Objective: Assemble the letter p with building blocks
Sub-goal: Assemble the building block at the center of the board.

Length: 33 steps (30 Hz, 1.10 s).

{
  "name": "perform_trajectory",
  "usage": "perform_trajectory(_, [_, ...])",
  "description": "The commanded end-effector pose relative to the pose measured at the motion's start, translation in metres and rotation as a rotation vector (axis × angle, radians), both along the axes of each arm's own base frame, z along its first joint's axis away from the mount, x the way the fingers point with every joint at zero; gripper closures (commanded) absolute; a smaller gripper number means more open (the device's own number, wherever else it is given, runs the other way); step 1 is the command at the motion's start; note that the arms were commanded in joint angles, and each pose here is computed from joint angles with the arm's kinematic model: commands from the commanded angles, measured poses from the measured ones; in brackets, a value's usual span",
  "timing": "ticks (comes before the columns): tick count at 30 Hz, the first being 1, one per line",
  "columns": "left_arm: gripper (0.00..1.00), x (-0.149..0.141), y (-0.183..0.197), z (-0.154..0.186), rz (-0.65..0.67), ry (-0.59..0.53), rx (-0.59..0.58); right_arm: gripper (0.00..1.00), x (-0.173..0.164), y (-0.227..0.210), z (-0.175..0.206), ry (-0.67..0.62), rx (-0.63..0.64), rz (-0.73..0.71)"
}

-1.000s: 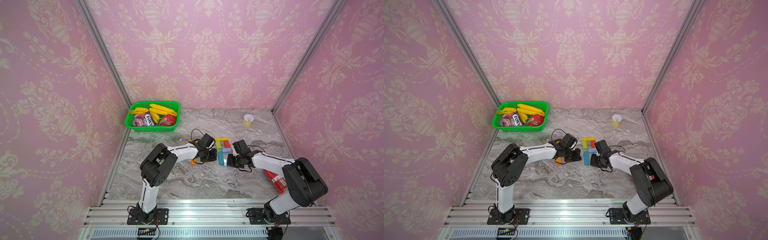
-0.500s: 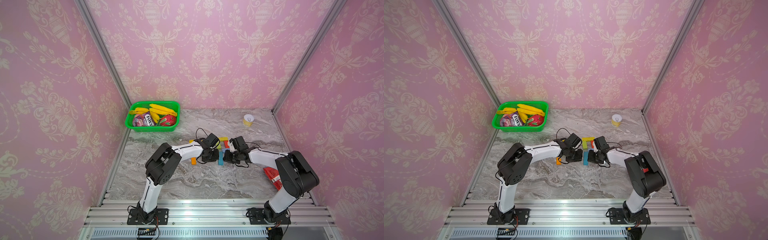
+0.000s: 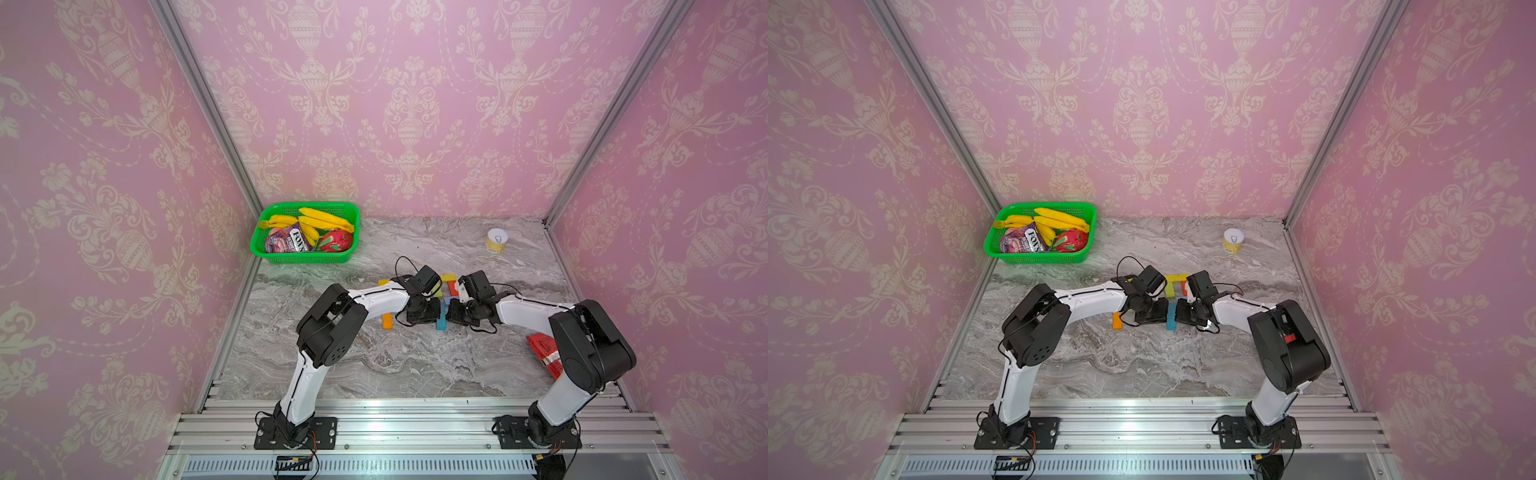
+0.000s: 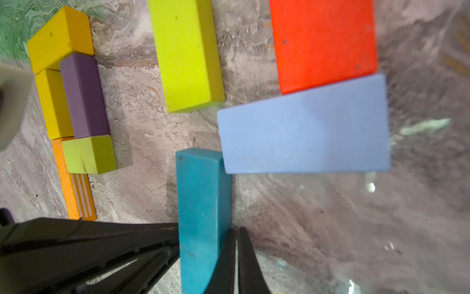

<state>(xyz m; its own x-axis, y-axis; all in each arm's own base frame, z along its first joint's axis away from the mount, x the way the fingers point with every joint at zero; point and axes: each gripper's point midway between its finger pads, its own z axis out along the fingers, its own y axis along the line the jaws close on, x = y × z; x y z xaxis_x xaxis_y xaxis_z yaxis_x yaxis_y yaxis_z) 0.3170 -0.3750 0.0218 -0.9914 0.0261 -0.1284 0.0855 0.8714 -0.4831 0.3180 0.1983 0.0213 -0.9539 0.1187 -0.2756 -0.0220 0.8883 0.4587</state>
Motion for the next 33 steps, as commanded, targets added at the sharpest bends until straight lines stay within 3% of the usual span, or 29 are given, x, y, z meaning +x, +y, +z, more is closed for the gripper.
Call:
perform_trajectory(1, [1.00, -0.005, 0.001, -0.009, -0.033, 0.029, 0.024, 0.91, -0.007, -0.014, -0.018, 0.067, -0.069, -0.015])
perform_trajectory(33, [1.00, 0.015, 0.003, -0.016, 0.034, 0.044, 0.009, 0.91, 0.007, -0.015, -0.014, 0.077, -0.061, -0.018])
